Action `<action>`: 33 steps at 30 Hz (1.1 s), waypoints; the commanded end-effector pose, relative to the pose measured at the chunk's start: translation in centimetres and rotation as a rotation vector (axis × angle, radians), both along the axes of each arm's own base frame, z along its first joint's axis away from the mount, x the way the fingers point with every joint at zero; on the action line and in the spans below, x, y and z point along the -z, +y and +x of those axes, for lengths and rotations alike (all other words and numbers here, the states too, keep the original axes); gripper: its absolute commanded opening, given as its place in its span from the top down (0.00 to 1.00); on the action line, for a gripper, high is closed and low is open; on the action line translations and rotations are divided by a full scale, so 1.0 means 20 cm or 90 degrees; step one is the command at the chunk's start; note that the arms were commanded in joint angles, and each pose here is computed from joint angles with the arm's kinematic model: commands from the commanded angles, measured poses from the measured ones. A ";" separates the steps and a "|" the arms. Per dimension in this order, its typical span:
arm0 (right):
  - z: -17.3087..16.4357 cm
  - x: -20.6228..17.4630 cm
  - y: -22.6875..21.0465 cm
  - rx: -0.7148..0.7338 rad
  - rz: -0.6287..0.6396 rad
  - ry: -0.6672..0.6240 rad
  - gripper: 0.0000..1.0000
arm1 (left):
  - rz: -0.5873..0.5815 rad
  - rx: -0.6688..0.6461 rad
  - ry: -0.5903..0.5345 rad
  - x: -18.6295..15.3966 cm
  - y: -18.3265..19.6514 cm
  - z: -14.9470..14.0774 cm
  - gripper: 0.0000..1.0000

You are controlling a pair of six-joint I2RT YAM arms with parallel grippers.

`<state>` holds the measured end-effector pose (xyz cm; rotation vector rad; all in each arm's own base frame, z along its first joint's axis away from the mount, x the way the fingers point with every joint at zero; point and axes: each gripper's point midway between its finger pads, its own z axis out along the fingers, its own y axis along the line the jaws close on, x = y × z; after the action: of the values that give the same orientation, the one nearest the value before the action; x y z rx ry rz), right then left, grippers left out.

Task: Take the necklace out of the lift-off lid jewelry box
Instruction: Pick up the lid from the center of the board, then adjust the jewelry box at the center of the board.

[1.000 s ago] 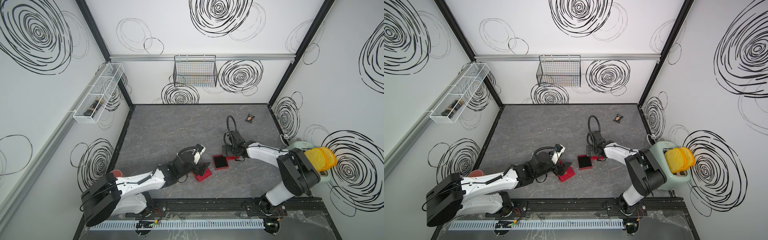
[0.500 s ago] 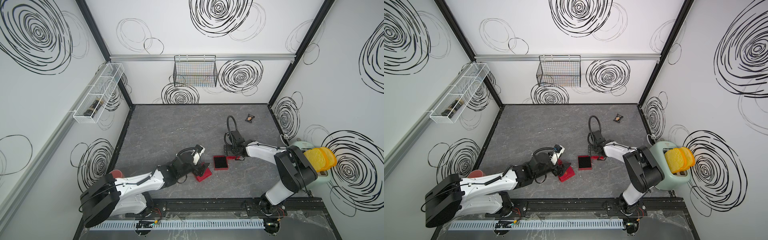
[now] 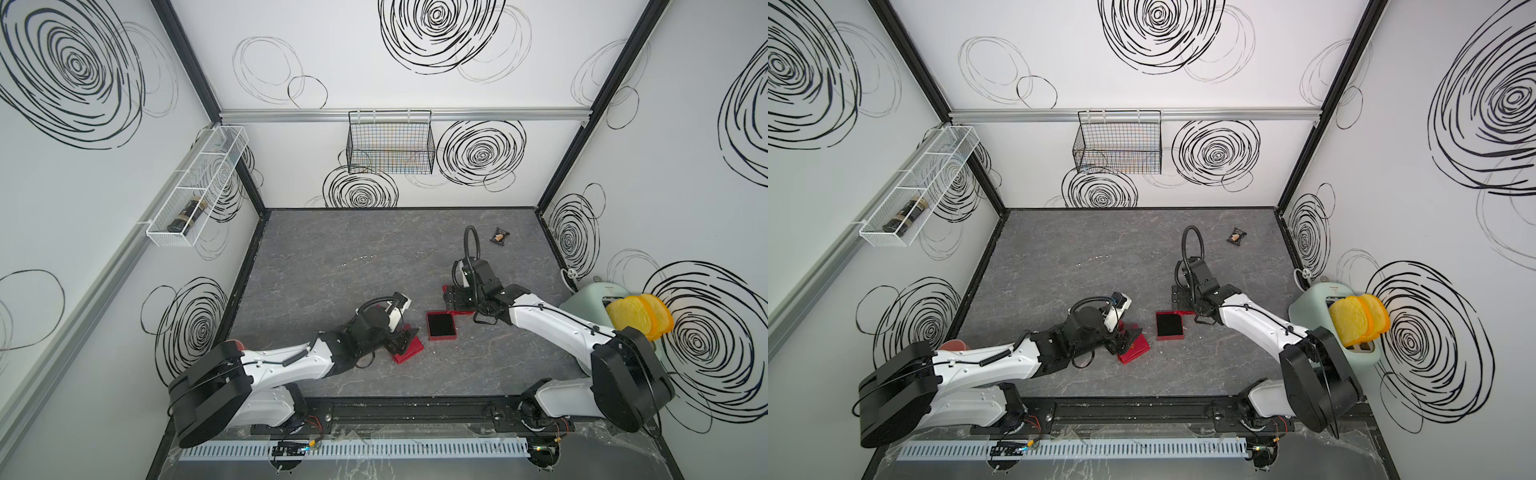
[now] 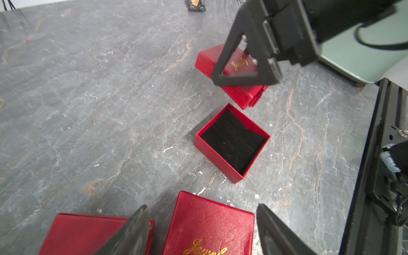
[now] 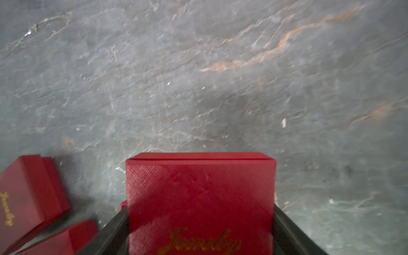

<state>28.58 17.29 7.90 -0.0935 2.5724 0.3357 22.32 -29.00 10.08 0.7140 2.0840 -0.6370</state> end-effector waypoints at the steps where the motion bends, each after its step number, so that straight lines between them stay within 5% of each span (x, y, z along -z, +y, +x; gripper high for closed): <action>1: -0.11 0.06 0.03 0.000 0.027 0.040 0.20 | -0.026 0.016 -0.014 -0.03 -0.06 0.01 0.24; 17: -0.19 0.10 0.14 -0.020 0.110 0.062 0.20 | 0.008 0.018 0.011 0.07 -0.20 0.06 0.52; 33: -0.18 0.02 0.10 0.021 0.186 0.029 0.20 | 0.066 -0.019 0.045 0.22 -0.24 0.19 0.63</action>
<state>24.50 19.40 6.60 0.0137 2.5796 0.6583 24.83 -33.48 5.21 0.7695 2.2068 -0.5657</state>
